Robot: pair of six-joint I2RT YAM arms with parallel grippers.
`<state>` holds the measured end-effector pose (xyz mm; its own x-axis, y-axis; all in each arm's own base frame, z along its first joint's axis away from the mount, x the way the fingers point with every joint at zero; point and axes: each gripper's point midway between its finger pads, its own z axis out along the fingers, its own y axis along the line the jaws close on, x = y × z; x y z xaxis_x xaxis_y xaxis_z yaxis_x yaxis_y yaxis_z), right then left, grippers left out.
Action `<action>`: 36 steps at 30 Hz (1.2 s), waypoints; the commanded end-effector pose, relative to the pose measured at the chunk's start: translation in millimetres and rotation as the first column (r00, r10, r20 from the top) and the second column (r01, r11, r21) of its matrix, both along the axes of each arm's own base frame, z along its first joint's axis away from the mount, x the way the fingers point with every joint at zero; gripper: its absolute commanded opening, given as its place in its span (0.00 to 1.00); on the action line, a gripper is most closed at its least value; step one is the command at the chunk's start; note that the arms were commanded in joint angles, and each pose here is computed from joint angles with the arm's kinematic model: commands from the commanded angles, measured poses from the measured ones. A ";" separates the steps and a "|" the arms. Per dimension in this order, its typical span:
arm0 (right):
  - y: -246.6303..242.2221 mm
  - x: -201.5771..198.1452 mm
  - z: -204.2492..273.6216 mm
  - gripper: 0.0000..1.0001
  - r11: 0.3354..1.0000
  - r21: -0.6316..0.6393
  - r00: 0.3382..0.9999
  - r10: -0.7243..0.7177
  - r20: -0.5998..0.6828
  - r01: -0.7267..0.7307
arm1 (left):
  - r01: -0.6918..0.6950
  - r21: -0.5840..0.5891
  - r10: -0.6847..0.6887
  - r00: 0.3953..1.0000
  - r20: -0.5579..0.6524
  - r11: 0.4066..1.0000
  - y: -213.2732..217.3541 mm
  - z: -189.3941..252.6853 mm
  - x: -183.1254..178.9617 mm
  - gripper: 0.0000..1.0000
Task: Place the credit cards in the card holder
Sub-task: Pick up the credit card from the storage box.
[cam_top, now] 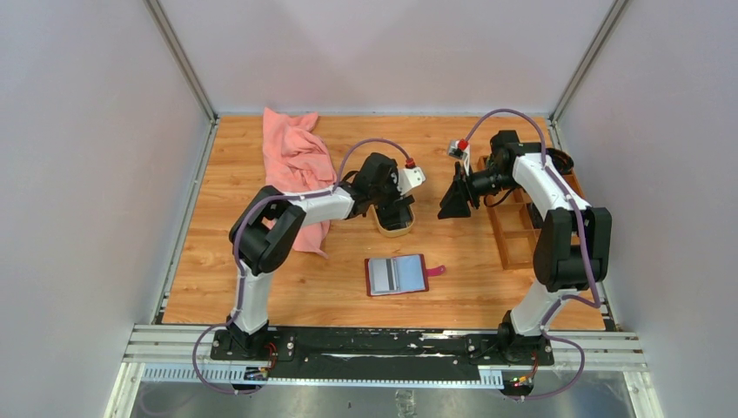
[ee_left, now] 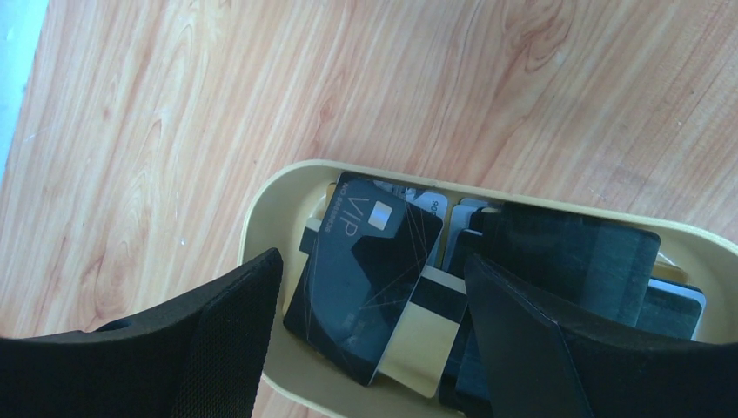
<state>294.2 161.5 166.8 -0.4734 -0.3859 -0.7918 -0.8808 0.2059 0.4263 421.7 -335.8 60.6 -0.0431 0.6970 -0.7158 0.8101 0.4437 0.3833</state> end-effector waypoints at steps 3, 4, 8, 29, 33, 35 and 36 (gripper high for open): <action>-2.9 -2.5 -0.1 0.58 1.000 0.020 1.000 -0.003 -0.025 0.003 | 0.007 0.028 -0.008 0.999 0.052 1.000 -8.9 -2.0 12.5 0.80; -2.9 -2.5 0.3 0.58 1.000 0.022 1.000 -0.002 -0.024 0.003 | -0.004 0.035 0.002 0.998 0.057 0.999 -7.5 -2.8 14.6 0.80; -3.1 -2.7 -0.3 0.58 1.000 0.020 1.000 -0.001 -0.026 0.002 | -0.039 0.051 0.035 0.997 0.073 0.998 -3.2 -2.8 20.6 0.76; -4.0 -3.0 1.4 0.58 1.000 0.025 1.000 -0.001 -0.025 0.001 | -0.101 0.036 0.093 0.982 0.162 0.994 5.5 36.0 36.0 0.56; -4.2 -3.3 2.3 0.58 1.000 0.027 1.000 -0.001 -0.023 0.001 | -0.130 0.040 0.122 0.979 0.166 0.991 13.1 35.7 41.2 0.53; -4.5 -3.2 2.3 0.58 1.000 0.028 1.000 -0.002 -0.023 0.002 | -0.143 0.037 0.135 0.977 0.167 0.989 16.4 37.0 42.9 0.47; -4.8 -3.0 1.9 0.58 1.000 0.028 1.000 -0.002 -0.024 0.003 | -0.147 0.033 0.139 0.976 0.168 0.989 17.4 38.7 44.0 0.46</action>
